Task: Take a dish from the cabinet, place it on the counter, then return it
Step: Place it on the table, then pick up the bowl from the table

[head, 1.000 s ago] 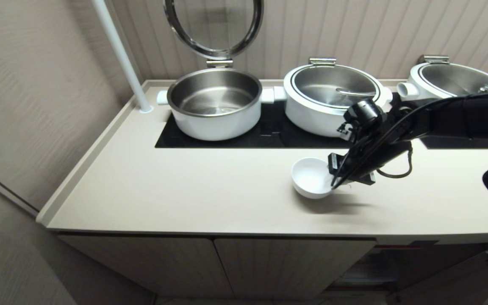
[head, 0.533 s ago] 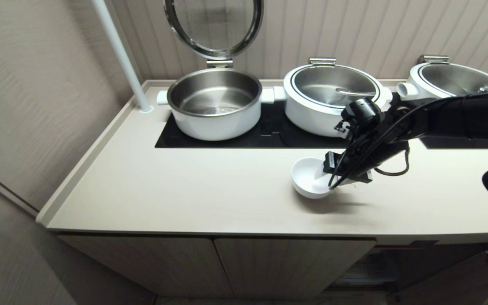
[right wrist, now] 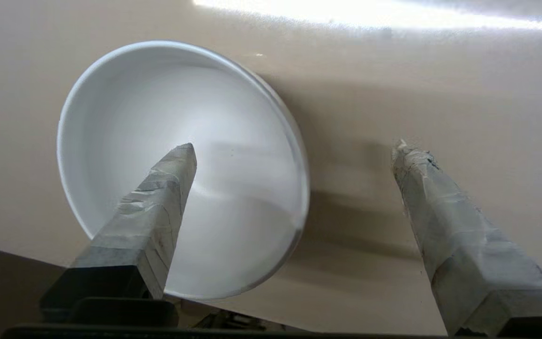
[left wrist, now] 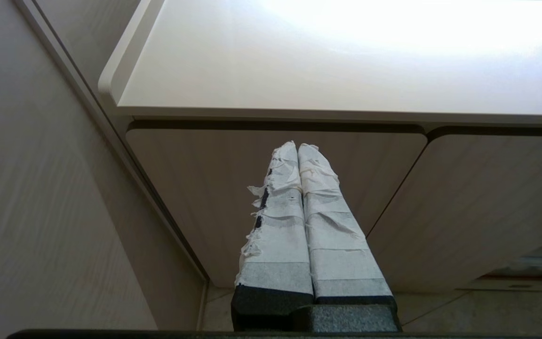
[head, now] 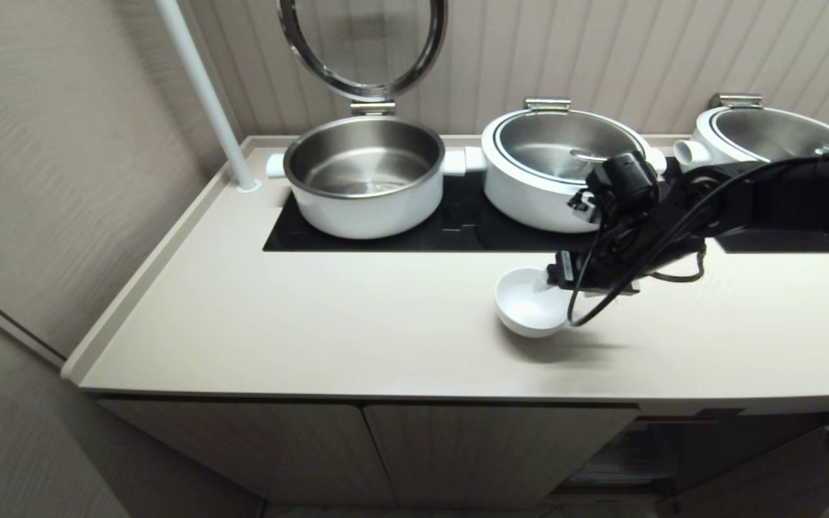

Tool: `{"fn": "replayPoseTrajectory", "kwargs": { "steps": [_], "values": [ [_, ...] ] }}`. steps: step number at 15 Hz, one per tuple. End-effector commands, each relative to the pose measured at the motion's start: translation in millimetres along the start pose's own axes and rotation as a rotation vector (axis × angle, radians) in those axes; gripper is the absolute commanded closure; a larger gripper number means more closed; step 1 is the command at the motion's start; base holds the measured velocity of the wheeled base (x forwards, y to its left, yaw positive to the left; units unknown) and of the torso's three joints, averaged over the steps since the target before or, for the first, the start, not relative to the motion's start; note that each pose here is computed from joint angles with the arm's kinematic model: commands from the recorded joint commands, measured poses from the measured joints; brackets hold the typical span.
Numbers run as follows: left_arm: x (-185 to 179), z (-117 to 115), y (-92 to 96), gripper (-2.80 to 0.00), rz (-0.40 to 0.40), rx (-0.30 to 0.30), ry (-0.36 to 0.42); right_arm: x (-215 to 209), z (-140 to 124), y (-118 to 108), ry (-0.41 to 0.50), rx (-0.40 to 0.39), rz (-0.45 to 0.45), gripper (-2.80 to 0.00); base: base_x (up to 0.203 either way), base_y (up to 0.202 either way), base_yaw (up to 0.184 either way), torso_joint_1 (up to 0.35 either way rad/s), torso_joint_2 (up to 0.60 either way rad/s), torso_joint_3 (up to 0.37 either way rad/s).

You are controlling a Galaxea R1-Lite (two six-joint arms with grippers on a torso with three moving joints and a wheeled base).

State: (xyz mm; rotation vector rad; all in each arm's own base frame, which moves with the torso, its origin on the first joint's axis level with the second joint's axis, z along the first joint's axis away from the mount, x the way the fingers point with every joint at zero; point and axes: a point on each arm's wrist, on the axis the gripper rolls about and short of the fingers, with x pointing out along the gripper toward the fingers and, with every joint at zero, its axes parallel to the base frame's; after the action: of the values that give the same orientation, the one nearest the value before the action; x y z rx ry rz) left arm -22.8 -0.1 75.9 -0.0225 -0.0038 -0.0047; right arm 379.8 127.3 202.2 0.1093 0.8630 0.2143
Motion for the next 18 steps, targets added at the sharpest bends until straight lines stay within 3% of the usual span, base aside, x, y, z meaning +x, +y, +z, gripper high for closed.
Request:
{"fn": "replayPoseTrajectory", "kwargs": {
  "steps": [1,5,6,13,15,18],
  "values": [
    [0.0,0.0,0.0,0.0,0.0,0.0,-0.001,-10.1,-3.3,-0.5,-0.067,-0.023,-0.041,-2.8,0.0,0.0,0.0,0.0,0.0,0.0],
    [0.0,0.0,0.0,0.0,0.0,0.0,0.0,-15.3,-12.0,-5.1,-0.266,-0.101,-0.119,-2.8,0.0,0.0,0.0,0.0,0.0,0.0],
    [0.0,0.0,0.0,0.0,0.0,0.0,-0.001,-18.2,-14.7,-5.7,-0.319,-0.116,-0.117,0.0,0.0,0.0,0.0,0.0,0.0,0.0],
    [0.0,0.0,0.0,0.0,0.0,0.0,-0.001,-52.9,-42.5,-8.0,-0.608,-0.149,-0.072,0.0,0.0,0.0,0.0,0.0,0.0,0.0],
    [0.0,0.0,0.0,0.0,0.0,0.0,-0.001,-62.4,-44.7,-8.6,-0.737,-0.152,-0.07,0.0,0.0,0.0,0.0,0.0,0.0,0.0],
    [0.0,0.0,0.0,0.0,0.0,0.0,-0.001,-80.3,-40.7,-9.7,-1.014,-0.134,-0.111,0.0,0.0,0.0,0.0,0.0,0.0,0.0]
  ]
}}
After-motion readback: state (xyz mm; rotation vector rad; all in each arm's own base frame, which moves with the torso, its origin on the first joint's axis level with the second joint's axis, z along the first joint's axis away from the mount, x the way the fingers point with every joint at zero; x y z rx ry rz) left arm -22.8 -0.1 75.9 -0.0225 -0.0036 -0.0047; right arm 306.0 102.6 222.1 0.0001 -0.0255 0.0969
